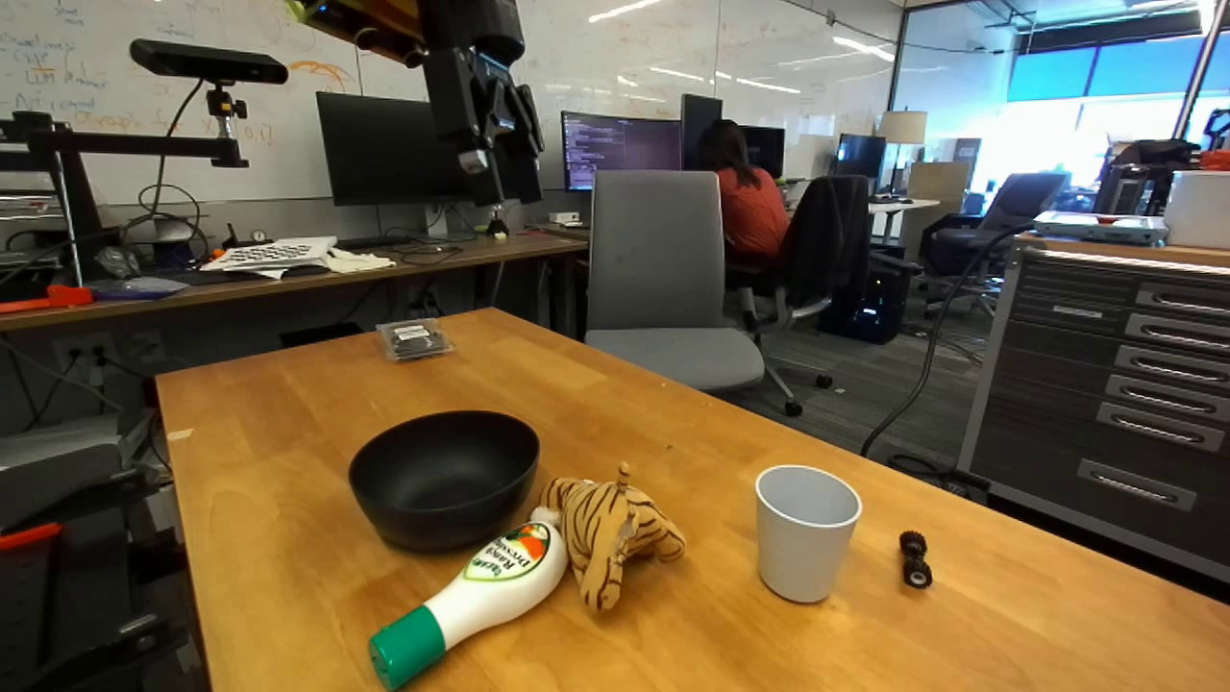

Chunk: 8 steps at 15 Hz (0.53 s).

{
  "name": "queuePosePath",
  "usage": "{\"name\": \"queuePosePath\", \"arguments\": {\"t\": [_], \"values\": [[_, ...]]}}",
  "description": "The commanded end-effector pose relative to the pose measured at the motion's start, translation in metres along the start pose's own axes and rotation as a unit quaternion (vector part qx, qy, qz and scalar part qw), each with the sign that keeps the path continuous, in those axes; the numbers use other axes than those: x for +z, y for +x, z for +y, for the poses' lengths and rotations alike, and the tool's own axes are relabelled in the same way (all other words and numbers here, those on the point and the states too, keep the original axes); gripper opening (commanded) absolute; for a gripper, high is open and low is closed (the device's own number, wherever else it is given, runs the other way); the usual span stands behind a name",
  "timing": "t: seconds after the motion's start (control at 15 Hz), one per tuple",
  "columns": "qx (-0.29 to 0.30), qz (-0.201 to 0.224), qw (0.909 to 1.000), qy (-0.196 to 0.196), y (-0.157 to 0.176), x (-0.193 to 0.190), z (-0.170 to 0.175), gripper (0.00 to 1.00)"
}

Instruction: Pick this stuffed tiger and place it in the bowl

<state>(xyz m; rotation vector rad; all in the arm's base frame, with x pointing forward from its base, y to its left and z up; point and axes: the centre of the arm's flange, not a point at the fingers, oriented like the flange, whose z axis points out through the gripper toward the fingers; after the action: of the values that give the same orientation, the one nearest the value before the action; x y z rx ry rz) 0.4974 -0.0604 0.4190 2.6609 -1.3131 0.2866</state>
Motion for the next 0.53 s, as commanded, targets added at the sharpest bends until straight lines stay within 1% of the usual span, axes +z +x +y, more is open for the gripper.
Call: {"name": "queuePosePath", "arguments": {"t": [0.0,0.4,0.47], "values": [[0.001,0.000,1.0000,0.000,0.0022,0.0006,-0.0016,1.00],[0.000,0.000,1.0000,0.000,0.0034,-0.0004,-0.0040,1.00],[0.006,-0.007,1.0000,-0.003,0.0051,0.0026,-0.0053,1.00]]}}
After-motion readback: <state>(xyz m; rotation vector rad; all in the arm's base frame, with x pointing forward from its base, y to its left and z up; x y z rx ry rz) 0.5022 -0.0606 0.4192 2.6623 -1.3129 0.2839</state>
